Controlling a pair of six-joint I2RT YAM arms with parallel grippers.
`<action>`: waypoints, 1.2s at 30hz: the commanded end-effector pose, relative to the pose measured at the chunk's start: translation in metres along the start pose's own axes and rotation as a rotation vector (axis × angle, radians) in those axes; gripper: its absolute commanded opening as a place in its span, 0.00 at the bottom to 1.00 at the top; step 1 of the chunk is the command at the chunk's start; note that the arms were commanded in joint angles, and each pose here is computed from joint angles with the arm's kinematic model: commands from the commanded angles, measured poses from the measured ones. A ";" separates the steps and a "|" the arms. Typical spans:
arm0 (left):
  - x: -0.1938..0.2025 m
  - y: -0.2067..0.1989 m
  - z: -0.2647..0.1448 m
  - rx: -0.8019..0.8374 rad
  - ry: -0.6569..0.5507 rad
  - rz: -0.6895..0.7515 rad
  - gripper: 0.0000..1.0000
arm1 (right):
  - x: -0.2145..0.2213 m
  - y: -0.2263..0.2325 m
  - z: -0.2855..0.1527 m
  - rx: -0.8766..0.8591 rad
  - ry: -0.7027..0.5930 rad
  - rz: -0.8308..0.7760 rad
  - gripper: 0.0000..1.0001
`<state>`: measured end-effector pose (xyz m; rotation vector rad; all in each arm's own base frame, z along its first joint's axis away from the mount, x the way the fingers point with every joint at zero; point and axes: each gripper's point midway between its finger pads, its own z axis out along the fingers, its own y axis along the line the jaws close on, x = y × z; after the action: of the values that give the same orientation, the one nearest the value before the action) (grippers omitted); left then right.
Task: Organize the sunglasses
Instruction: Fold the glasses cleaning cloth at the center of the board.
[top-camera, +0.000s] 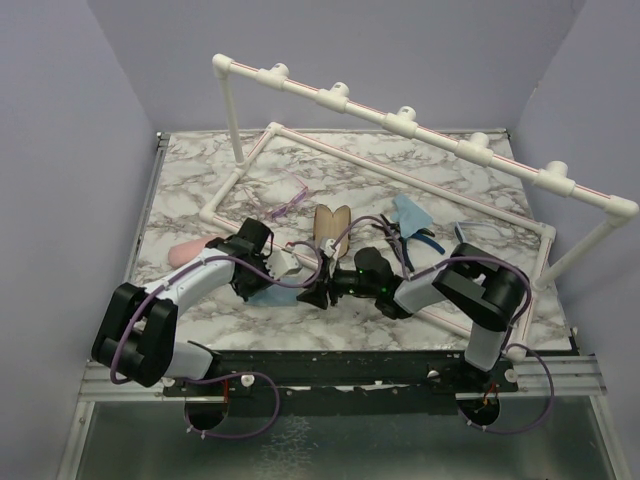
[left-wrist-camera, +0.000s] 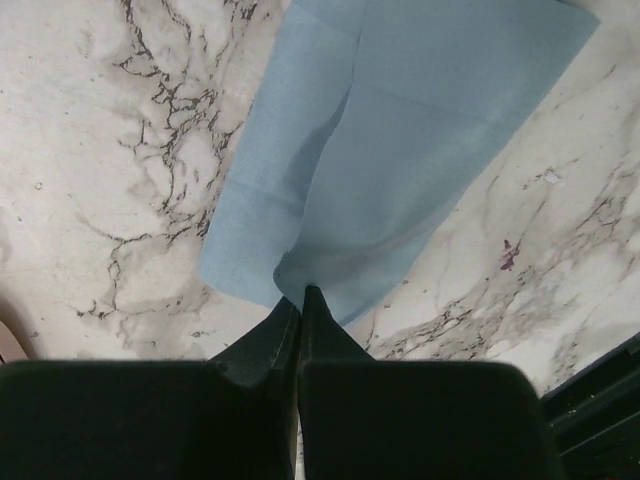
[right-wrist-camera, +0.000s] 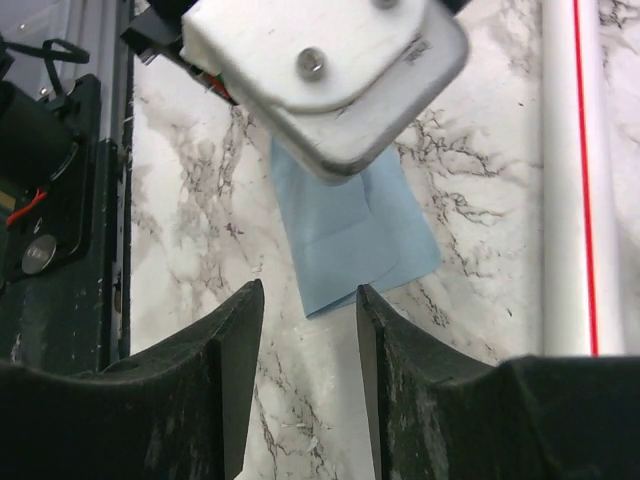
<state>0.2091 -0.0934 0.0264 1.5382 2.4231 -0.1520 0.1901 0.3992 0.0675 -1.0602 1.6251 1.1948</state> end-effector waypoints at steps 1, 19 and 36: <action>0.016 0.005 0.005 -0.029 0.065 0.028 0.00 | -0.006 -0.015 0.002 0.087 0.008 0.046 0.46; 0.011 0.014 -0.016 -0.020 0.060 0.005 0.47 | -0.008 -0.015 -0.022 0.171 0.091 0.077 0.46; -0.020 0.021 -0.067 -0.006 -0.218 -0.076 0.81 | -0.051 -0.036 -0.040 0.342 0.227 0.069 0.44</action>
<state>0.2349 -0.0686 0.0789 1.3544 2.4406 -0.1874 0.2224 0.3693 0.1151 -0.9425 1.9164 0.9246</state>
